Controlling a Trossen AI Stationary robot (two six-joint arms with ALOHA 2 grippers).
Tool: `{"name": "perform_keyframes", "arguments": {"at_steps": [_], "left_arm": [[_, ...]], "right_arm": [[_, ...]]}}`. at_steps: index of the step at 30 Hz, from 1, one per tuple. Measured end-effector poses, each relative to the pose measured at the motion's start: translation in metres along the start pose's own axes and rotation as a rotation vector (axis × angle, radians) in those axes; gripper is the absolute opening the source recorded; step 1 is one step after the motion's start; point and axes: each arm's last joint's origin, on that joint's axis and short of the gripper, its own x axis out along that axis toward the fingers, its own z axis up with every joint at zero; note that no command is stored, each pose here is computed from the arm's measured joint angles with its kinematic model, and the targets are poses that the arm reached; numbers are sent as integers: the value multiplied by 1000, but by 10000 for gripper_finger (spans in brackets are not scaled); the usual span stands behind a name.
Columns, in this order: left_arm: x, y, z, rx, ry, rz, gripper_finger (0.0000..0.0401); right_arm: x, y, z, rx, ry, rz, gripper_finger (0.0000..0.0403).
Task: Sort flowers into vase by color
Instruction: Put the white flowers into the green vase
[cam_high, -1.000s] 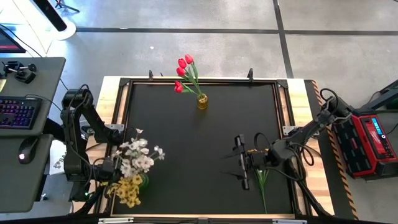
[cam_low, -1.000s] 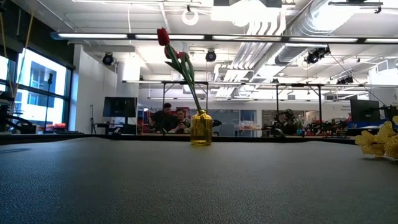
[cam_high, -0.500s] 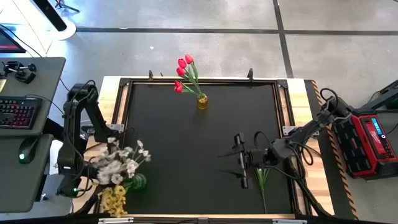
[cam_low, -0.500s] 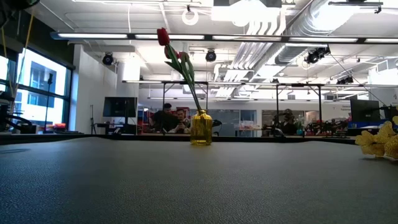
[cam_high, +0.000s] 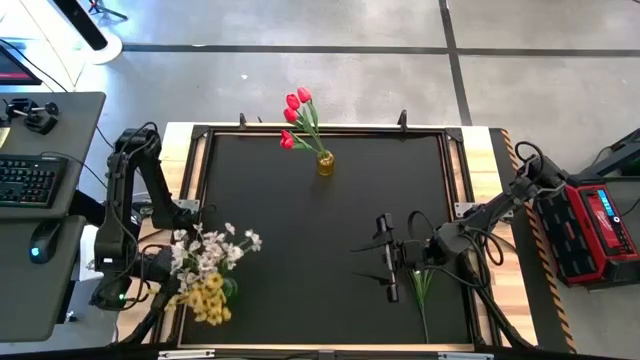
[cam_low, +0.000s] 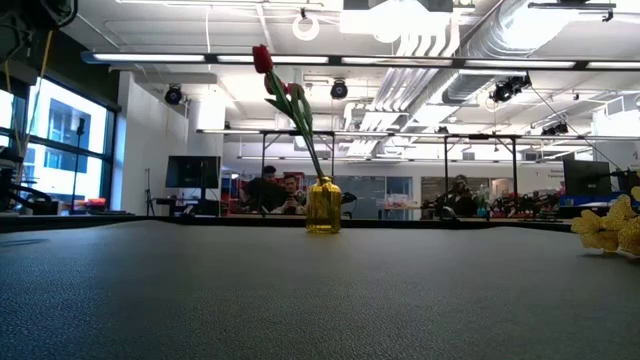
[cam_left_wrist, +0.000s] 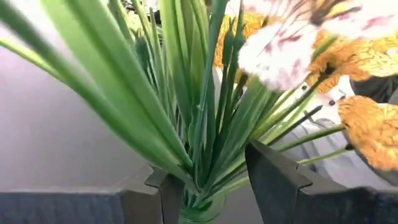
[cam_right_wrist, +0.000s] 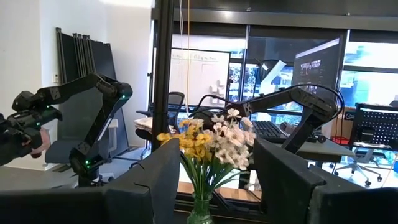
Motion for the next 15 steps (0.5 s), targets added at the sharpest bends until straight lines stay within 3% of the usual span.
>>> {"name": "perform_keyframes", "arguments": {"at_steps": [3,15], "left_arm": [[-1,2,3,-2,8,-9,150],[-10,18,28,-216,223,-101,128]], "right_arm": [[0,0,0,0,1,0,188],[0,0,0,0,1,0,188]]}}
